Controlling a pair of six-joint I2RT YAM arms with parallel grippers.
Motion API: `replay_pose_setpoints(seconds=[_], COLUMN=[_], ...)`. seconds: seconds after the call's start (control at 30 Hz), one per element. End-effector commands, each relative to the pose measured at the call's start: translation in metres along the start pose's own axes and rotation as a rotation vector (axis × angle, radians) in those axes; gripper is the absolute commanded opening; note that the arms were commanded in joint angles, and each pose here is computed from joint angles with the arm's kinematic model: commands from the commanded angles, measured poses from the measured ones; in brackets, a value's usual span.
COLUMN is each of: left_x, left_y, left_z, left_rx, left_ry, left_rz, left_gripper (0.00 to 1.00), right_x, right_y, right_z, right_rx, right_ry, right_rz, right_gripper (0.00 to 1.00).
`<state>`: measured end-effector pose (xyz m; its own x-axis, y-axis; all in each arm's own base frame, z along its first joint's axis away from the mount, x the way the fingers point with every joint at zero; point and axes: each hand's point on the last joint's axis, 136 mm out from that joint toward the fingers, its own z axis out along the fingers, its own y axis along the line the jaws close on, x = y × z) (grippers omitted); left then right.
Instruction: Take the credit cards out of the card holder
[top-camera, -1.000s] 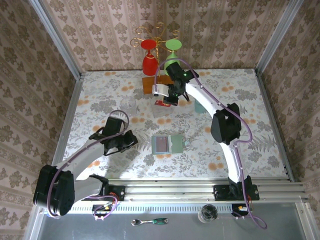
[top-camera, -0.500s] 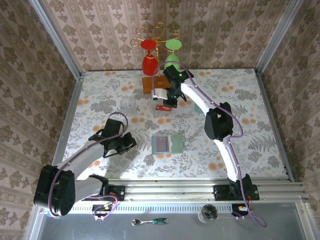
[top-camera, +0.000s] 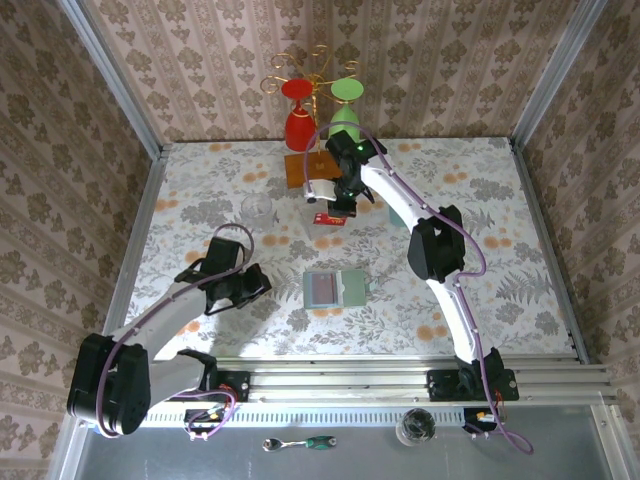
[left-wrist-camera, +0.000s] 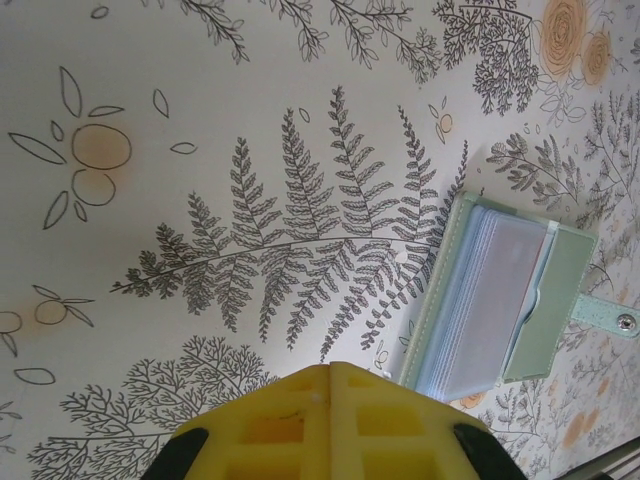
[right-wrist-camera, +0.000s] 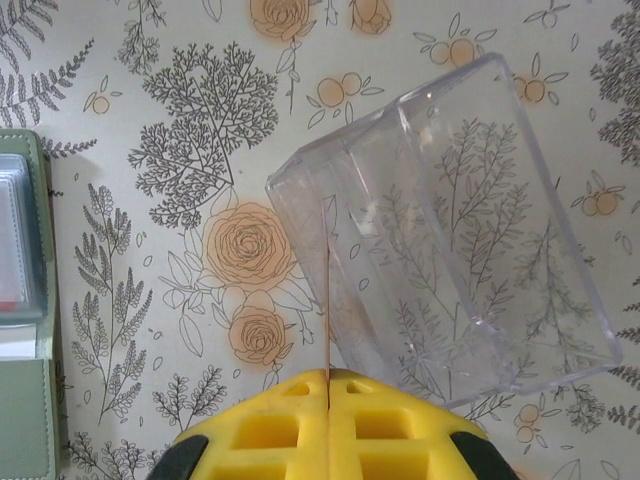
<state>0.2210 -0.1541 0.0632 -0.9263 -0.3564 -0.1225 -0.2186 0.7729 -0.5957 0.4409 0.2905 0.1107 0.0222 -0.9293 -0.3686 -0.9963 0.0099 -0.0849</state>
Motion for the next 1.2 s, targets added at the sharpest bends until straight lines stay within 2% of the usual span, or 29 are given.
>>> replay_pose_setpoints(seconds=[0.0,0.2,0.63,0.93,1.17], left_x=[0.0,0.0,0.004,0.005,0.005], left_y=[0.0,0.002,0.009,0.012,0.012], left_z=[-0.005,-0.008,-0.013,-0.018,-0.018], left_rx=[-0.001,-0.002,-0.01,-0.021,-0.02], left_ry=[-0.004,-0.01,-0.016,-0.029,-0.028], left_rz=[0.014,0.011,-0.006,-0.012,-0.013], left_gripper=[0.06,0.06,0.05,0.05,0.05], right_x=[-0.023,-0.04,-0.023,0.0,0.009], right_y=[-0.005,-0.009,-0.02,-0.003,0.018], right_z=[-0.026,-0.035,0.0,0.017,0.012], right_rx=[0.053,0.087,0.084,-0.014,-0.093], right_ry=[-0.051,-0.098,-0.04,0.028,0.068], right_rz=[-0.06,-0.099,-0.124,-0.098,-0.052], right_gripper=[0.0,0.0,0.0,0.0,0.0])
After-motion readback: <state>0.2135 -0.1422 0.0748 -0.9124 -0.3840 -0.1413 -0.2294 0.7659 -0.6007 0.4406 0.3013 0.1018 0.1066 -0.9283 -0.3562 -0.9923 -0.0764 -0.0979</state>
